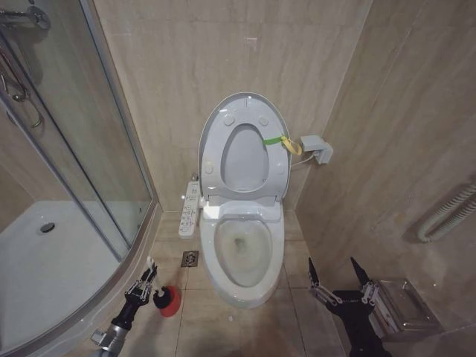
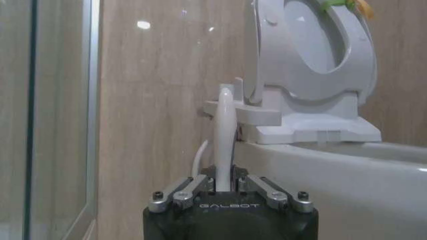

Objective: Open the toilet lid, clean the toilet bowl with a toilet brush, close the toilet lid, and flush.

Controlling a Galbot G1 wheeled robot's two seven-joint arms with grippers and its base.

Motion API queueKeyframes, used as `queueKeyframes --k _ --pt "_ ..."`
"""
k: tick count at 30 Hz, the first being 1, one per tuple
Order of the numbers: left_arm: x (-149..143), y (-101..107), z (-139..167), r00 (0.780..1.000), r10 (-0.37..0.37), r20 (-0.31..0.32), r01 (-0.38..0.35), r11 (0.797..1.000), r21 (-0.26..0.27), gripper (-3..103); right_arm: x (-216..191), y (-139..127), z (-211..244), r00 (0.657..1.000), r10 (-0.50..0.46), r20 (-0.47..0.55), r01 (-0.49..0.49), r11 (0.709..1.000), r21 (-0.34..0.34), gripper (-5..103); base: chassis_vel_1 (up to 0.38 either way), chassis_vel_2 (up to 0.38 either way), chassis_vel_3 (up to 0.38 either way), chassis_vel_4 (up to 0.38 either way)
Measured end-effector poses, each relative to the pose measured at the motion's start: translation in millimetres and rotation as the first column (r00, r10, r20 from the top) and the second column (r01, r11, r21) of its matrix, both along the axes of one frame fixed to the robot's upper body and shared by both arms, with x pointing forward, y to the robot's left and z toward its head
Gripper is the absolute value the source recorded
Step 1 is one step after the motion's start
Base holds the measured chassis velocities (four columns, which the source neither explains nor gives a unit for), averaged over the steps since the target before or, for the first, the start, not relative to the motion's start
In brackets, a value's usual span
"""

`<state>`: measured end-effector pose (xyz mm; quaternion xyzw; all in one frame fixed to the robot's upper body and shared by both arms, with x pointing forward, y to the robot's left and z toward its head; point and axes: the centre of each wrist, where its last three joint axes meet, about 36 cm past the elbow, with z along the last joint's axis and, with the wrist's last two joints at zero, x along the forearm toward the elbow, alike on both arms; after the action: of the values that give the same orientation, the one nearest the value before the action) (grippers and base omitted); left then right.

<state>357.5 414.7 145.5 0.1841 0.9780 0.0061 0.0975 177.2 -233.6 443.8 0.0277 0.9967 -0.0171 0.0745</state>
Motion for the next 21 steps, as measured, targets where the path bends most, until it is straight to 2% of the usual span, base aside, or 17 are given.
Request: queueKeyframes --k 11,21 --pt "6.2 6.4 4.2 1.000 -0.011 0.007 0.011 1.000 0.023 15 0.0 0.0 0.0 1.000 0.000 0.000 0.000 1.000 0.000 100 0.000 0.000 0.000 0.000" --pt "18.5 9.1 9.5 0.998 -0.055 0.025 0.054 0.998 0.036 15 0.0 0.0 0.0 1.000 0.000 0.000 0.000 1.000 0.000 100 0.000 0.000 0.000 0.000"
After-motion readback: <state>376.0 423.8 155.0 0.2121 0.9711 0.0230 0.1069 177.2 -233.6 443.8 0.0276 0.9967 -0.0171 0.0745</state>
